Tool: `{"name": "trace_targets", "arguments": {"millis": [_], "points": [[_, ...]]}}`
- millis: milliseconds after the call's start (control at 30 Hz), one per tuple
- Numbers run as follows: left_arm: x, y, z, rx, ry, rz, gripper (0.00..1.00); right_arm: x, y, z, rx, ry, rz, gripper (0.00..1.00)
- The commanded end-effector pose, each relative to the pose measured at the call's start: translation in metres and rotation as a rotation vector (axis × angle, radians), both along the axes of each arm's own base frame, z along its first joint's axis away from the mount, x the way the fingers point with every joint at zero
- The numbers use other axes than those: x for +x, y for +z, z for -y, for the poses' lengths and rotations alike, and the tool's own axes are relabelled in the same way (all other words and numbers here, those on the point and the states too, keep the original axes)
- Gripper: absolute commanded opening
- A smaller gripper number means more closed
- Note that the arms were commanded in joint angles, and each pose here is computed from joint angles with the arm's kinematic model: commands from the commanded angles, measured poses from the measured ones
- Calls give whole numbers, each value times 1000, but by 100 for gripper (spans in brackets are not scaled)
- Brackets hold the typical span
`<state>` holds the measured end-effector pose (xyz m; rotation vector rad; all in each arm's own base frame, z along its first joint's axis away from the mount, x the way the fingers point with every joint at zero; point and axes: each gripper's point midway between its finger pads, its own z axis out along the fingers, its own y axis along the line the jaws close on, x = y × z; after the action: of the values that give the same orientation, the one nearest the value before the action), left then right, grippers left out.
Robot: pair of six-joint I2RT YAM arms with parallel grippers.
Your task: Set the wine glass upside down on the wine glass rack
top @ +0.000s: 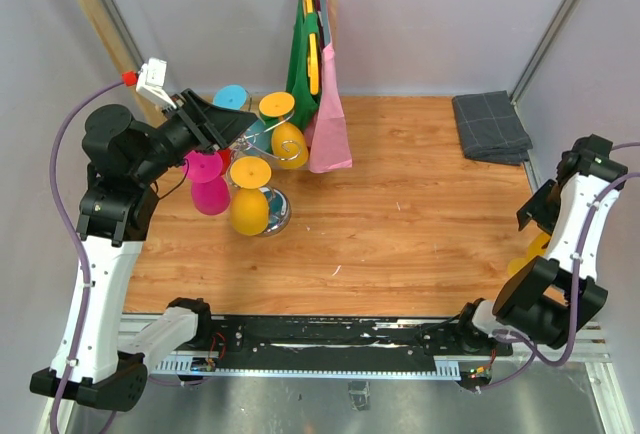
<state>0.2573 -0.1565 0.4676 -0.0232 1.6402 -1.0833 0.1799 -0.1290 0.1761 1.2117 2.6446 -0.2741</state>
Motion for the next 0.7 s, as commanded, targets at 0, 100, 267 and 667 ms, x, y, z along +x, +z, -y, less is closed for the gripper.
{"name": "trace_targets", "arguments": {"millis": [0, 100, 267, 667], "points": [[-8, 18, 4, -10, -29, 65, 53, 5, -2, 6, 32, -36, 3, 56], [-9, 19, 4, -11, -29, 66, 53, 9, -7, 7, 57, -30, -12, 53], [-9, 18, 3, -12, -26, 66, 53, 9, -13, 11, 59, -24, -41, 41], [-8, 18, 2, -14, -20, 66, 53, 17, -2, 16, 50, -45, -11, 1]]}}
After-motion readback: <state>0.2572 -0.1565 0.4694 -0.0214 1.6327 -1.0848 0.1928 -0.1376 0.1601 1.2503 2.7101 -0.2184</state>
